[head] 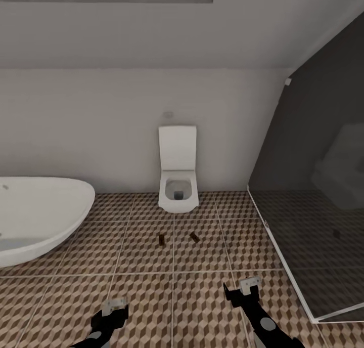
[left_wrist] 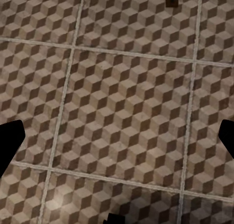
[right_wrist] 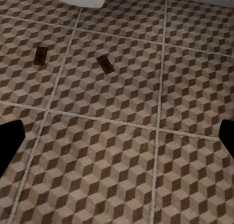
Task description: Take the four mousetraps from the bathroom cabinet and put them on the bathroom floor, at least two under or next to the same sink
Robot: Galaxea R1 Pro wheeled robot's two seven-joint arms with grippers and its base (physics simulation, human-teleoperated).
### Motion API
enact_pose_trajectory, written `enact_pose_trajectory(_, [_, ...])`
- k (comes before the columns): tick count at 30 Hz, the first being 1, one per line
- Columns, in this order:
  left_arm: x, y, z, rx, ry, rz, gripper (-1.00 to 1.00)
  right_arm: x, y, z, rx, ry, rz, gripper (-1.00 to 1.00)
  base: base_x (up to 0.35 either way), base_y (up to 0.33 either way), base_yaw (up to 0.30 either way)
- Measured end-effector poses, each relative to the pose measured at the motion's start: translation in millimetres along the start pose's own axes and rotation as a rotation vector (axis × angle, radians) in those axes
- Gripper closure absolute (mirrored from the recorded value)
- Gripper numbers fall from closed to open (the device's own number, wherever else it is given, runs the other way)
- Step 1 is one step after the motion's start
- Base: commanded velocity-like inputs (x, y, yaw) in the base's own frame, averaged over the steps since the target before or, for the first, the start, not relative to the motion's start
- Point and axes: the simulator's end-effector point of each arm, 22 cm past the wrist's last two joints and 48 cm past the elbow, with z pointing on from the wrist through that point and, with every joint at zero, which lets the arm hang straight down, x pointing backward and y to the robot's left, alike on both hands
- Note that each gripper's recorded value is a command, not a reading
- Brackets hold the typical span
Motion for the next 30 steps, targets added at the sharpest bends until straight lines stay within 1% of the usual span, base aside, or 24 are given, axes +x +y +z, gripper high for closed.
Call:
enact_pose_trajectory(3, [-3,5,-0.2,-0.007,-0.007,0.000,-1.00,-3,-1,-0.3,0.003,-0.006,0.004,-1.00,0.000,0.000,0.000])
enact_pose_trajectory(9, [-12,28,0.5,-0.042,-0.023,0.000,-1.00,-8,-8,-1.2,0.019,-0.016,0.015,-1.00,0.000,0.000,0.000])
enact_pose_trajectory(11, [-19,53,1.2,-0.081,-0.045,-0.006,-1.00,-13,-24,-1.9,0.053,-0.035,0.043,-1.00,0.000,0.000,0.000])
enact_pose_trajectory(12, [-22,60,1.2,-0.092,-0.052,-0.006,-1.00,-15,-28,-2.3,0.062,-0.042,0.048,-1.00,0.000,0.000,0.000])
enact_pose_trajectory(14, [-28,77,0.6,-0.128,-0.072,-0.016,-1.00,-18,-45,-4.2,0.089,-0.060,0.057,-1.00,0.000,0.000,0.000])
enact_pose_trajectory(15, [-29,82,0.3,-0.138,-0.078,-0.018,-1.00,-18,-49,-4.7,0.096,-0.064,0.058,-1.00,0.000,0.000,0.000])
enact_pose_trajectory(19, [-34,88,-0.4,-0.153,-0.098,-0.022,-1.00,-18,-54,-5.7,0.103,-0.069,0.055,-1.00,0.000,0.000,0.000])
enact_pose_trajectory(21, [-40,91,-1.7,-0.167,-0.128,-0.025,-1.00,-8,-55,-7.3,0.105,-0.049,0.055,-1.00,0.000,0.000,0.000])
enact_pose_trajectory(22, [-46,97,-3.7,-0.196,-0.155,-0.029,-1.00,6,-56,-10.0,0.107,-0.020,0.053,-1.00,0.000,0.000,0.000])
enact_pose_trajectory(23, [-48,103,-5.6,-0.224,-0.168,-0.033,-1.00,15,-56,-11.9,0.108,0.000,0.052,-1.00,0.000,0.000,0.000])
enact_pose_trajectory(27, [-48,118,-11.6,-0.304,-0.184,-0.042,-1.00,32,-56,-15.9,0.109,0.038,0.048,-1.00,0.000,0.000,0.000])
enact_pose_trajectory(30, [-44,123,-14.8,-0.333,-0.183,-0.044,-1.00,38,-56,-17.2,0.111,0.055,0.047,-1.00,0.000,0.000,0.000])
